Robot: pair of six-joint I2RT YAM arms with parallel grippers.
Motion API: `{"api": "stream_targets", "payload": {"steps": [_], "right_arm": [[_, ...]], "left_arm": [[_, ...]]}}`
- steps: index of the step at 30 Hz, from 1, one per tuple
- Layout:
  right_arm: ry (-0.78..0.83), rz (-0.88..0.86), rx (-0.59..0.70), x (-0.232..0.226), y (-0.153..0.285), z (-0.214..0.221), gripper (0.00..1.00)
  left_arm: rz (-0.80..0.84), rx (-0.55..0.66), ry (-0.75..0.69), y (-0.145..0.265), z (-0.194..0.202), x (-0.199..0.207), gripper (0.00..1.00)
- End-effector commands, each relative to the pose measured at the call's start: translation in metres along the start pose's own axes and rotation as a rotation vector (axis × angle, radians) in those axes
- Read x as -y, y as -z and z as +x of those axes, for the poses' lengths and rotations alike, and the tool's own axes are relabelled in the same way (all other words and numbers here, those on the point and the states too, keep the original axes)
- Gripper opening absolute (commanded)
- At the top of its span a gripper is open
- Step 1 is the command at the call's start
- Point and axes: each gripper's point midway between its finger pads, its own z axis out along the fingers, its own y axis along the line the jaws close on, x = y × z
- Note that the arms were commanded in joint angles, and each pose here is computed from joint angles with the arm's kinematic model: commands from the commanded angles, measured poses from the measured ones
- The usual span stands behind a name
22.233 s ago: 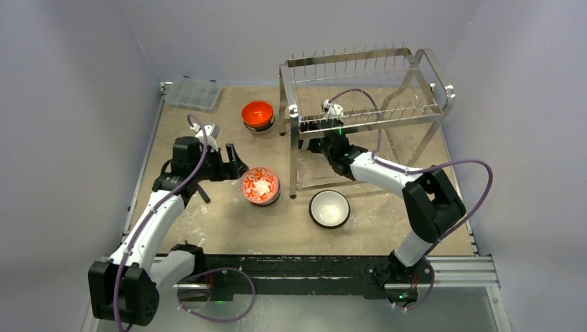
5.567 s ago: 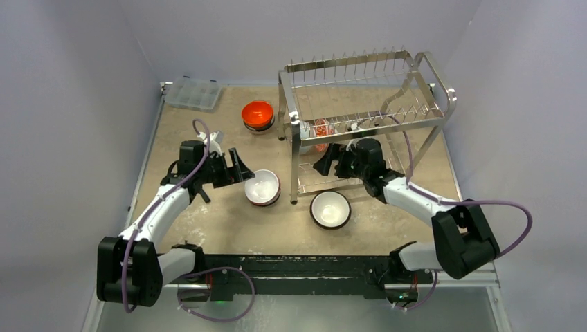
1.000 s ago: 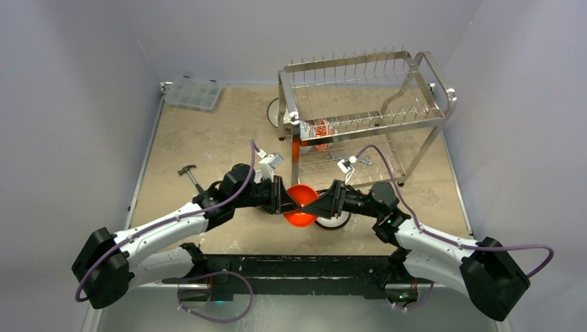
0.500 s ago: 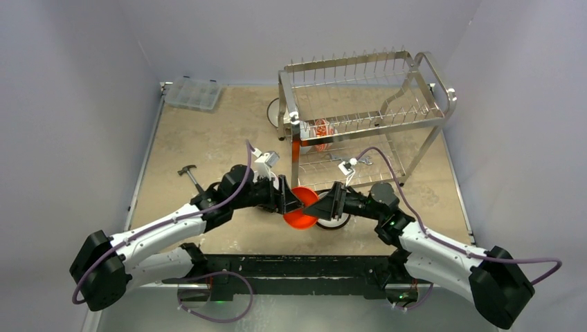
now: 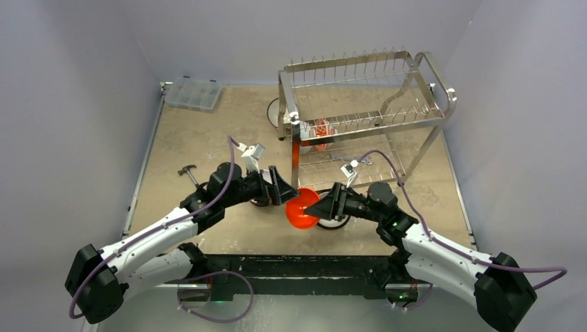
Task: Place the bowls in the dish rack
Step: Place the bowl in the dish rack.
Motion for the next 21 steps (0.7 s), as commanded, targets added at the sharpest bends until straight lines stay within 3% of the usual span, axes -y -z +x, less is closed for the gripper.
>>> {"api": "stream_targets", "payload": {"steps": [1, 21], "right_arm": [[0.056, -0.025, 0.072, -0.021, -0.001, -0.022, 0.00], [0.095, 0.112, 0.197, 0.025, 0.037, -0.111, 0.00]], "left_arm": [[0.039, 0.053, 0.056, 0.009, -0.020, -0.004, 0.99], [-0.004, 0.187, 0.186, 0.053, -0.077, -0.076, 0.99]]}}
